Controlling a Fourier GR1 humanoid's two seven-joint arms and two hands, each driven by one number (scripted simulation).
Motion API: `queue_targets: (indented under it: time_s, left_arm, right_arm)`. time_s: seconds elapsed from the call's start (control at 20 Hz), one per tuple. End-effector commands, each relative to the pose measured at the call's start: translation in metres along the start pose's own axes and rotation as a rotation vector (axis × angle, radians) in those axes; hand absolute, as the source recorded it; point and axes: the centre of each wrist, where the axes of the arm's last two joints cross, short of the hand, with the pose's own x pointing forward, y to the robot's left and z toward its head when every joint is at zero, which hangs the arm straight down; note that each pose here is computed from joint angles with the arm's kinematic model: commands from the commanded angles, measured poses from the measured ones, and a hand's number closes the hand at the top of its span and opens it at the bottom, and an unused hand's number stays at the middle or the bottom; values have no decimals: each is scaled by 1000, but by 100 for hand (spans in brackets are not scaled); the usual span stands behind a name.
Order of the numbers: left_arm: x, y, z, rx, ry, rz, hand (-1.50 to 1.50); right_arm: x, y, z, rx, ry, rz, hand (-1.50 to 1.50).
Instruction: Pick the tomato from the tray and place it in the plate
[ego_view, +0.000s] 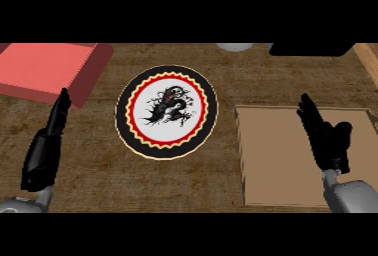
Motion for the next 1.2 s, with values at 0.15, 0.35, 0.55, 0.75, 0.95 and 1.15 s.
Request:
queue_targets:
  time_s: [0.15,0.35,0.55,0.75,0.95,1.15]
  left_arm:
    - [-37,28,20,35,167,-71,0]
    - [-55,29,53,-4,290,-79,0]
    - [-57,42,53,-13,295,-53,0]
    - [-59,54,32,-28,276,-51,0]
    - [-54,42,44,-54,285,-34,0]
    - [-63,34,60,-56,274,-34,0]
  right_arm:
    - [65,-18,2,-184,-411,-431,-150]
    - [62,-86,13,-711,-518,-238,-150]
    - [51,-45,39,-923,-687,-363,-150]
    - [37,-18,83,-983,-753,-423,-150]
    - [35,0,142,-855,-704,-363,-150]
    - [2,-43,163,-717,-520,-112,-150]
